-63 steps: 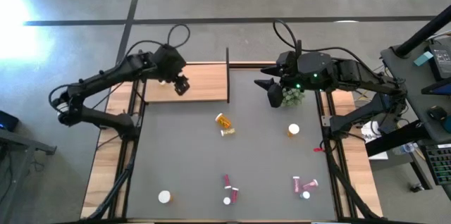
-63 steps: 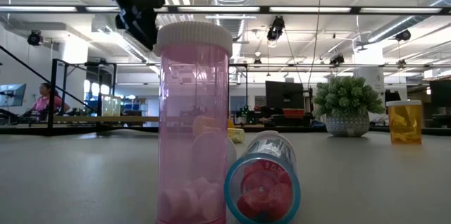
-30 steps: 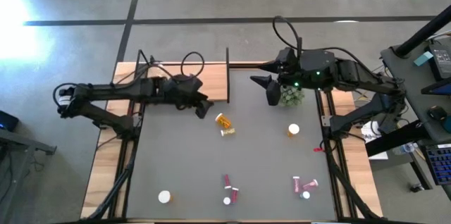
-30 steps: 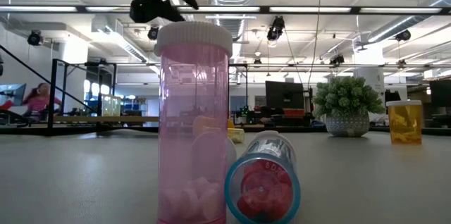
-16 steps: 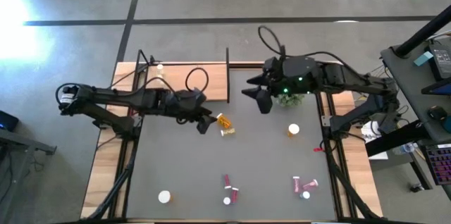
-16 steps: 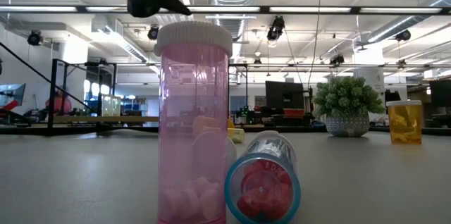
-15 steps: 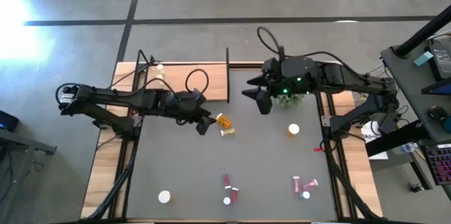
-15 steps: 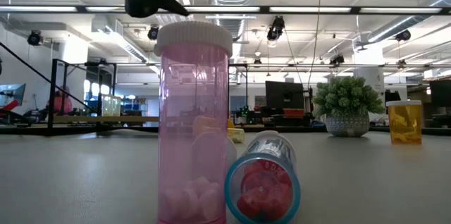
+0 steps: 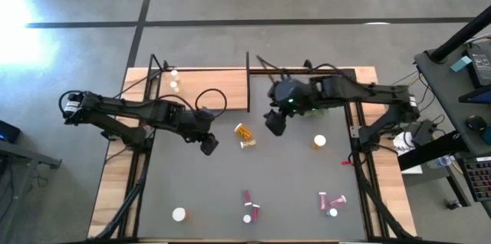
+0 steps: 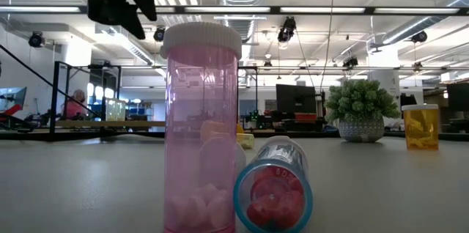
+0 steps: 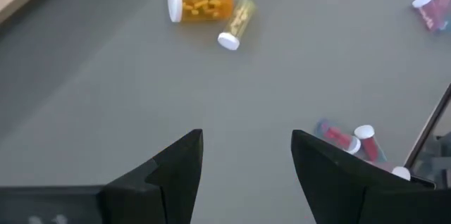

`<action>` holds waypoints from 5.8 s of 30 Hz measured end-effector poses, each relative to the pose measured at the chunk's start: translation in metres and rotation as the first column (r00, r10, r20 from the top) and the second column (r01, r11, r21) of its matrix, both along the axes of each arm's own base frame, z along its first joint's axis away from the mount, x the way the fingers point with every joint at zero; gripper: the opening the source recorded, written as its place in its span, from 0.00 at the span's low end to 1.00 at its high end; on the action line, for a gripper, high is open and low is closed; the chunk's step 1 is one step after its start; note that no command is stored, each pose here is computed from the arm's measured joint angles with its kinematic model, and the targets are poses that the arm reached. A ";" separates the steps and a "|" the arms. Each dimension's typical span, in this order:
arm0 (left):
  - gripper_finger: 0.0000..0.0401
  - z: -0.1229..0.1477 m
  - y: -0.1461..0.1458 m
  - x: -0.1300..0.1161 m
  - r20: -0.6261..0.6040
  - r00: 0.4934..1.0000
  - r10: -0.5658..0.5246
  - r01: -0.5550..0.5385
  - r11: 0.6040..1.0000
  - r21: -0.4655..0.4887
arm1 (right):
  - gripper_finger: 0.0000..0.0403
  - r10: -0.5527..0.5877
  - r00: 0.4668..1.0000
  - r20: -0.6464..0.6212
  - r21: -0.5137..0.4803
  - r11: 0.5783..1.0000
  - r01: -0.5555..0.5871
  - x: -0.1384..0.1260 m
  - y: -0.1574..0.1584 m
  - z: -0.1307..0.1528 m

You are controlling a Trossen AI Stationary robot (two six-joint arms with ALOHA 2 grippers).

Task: Pick and place medicine bottles onto shelf by color
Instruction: Put the top left orange pill bottle on the shelf

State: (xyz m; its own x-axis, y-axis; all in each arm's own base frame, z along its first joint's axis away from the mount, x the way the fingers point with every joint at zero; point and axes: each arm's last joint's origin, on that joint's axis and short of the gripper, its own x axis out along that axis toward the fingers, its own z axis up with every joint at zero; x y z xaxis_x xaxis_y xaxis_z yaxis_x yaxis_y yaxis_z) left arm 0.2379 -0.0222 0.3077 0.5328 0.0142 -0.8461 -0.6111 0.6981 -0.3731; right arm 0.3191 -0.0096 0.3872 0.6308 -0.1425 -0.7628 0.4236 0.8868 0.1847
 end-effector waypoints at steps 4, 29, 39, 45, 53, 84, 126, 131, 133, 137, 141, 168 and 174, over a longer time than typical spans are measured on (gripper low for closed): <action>0.50 -0.001 0.000 -0.002 -0.028 1.000 -0.003 0.003 1.000 0.003 | 0.57 -0.019 0.998 -0.052 -0.005 1.000 0.019 0.019 -0.001 -0.020; 0.50 -0.010 0.002 -0.022 -0.245 0.970 0.005 0.002 1.000 0.027 | 0.57 -0.076 0.946 -0.315 0.013 0.996 0.084 0.109 -0.003 -0.165; 0.50 -0.010 0.002 -0.022 -0.245 0.970 0.005 0.002 1.000 0.028 | 0.57 -0.120 0.932 -0.341 0.039 0.989 0.142 0.118 -0.003 -0.190; 0.50 -0.010 0.002 -0.022 -0.244 0.970 0.005 0.002 1.000 0.028 | 0.57 -0.143 0.955 -0.259 0.061 0.985 0.164 0.125 -0.003 -0.190; 0.50 -0.010 0.002 -0.022 -0.244 0.970 0.005 0.002 1.000 0.028 | 0.57 -0.183 0.942 -0.280 0.065 0.976 0.209 0.121 -0.003 -0.201; 0.50 -0.010 0.003 -0.022 -0.243 0.970 0.008 0.000 0.999 0.035 | 0.57 -0.289 0.933 -0.215 0.077 0.947 0.312 0.114 -0.008 -0.237; 0.50 0.001 0.001 0.002 0.024 0.998 -0.055 0.053 0.996 0.068 | 0.42 -0.159 0.986 -0.045 0.093 0.982 0.163 0.069 -0.007 -0.134; 0.50 0.017 0.002 0.020 0.242 0.959 -0.149 0.082 0.961 0.266 | 0.43 -0.100 0.993 0.057 0.056 0.994 0.097 0.037 -0.006 -0.080; 0.50 0.025 0.003 0.026 0.307 0.932 -0.193 0.074 0.930 0.359 | 0.43 -0.063 0.994 0.091 0.037 0.998 0.060 0.022 -0.005 -0.061; 0.50 0.039 0.005 0.034 0.388 0.879 -0.277 0.033 0.848 0.530 | 0.43 -0.010 0.987 0.162 0.010 1.000 0.009 -0.010 -0.002 -0.027; 0.50 0.051 0.006 0.041 0.501 0.825 -0.261 -0.068 0.835 0.547 | 0.44 0.007 0.979 0.205 0.001 1.000 -0.007 -0.032 0.001 -0.008; 0.50 0.067 0.006 0.061 0.581 0.711 -0.396 -0.182 0.694 0.696 | 0.44 0.096 0.985 0.143 0.001 0.995 -0.097 -0.029 0.006 -0.016; 0.50 0.067 0.006 0.060 0.545 0.726 -0.420 -0.174 0.654 0.736 | 0.44 0.096 0.987 0.130 0.002 0.995 -0.097 -0.025 0.006 -0.020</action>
